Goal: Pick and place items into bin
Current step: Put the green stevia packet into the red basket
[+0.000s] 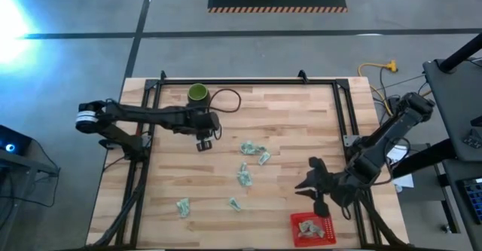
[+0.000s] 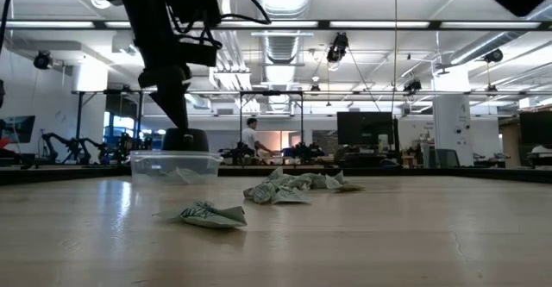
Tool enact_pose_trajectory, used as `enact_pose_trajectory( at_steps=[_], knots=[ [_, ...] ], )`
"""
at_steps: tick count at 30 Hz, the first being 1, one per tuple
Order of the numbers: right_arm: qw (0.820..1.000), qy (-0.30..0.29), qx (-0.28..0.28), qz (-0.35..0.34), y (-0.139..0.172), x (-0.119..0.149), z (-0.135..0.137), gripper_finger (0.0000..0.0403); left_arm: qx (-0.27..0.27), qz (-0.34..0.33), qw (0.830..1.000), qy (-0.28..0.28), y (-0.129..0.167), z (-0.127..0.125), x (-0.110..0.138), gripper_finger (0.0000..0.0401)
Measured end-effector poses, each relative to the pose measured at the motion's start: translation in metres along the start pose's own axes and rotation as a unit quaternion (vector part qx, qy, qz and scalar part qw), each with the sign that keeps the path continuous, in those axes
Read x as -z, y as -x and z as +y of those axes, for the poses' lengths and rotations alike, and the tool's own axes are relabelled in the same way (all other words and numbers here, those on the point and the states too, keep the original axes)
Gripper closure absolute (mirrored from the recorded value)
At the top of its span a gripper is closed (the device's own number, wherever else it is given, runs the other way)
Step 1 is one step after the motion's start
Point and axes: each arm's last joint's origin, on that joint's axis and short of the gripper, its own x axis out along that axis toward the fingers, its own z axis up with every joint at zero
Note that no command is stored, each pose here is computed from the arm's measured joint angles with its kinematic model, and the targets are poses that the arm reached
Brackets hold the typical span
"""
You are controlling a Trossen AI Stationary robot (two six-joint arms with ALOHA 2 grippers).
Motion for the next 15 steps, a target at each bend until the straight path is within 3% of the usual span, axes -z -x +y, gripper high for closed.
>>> enact_pose_trajectory(
  at_steps=[6,9,15],
  knots=[
    [0.998,0.05,0.049,-0.008,-0.013,-0.018,-0.024,0.0335,0.105,-0.026,0.993,0.057,0.022,-0.008,0.002,0.0314],
    [0.995,0.072,0.074,-0.007,-0.02,-0.028,-0.039,0.0335,0.125,-0.043,0.989,0.071,0.036,-0.015,0.006,0.0314],
    [0.987,0.14,0.065,0.037,-0.037,-0.043,-0.07,0.0326,0.16,-0.09,0.979,0.089,0.063,-0.029,0.012,0.0314]
  ],
)
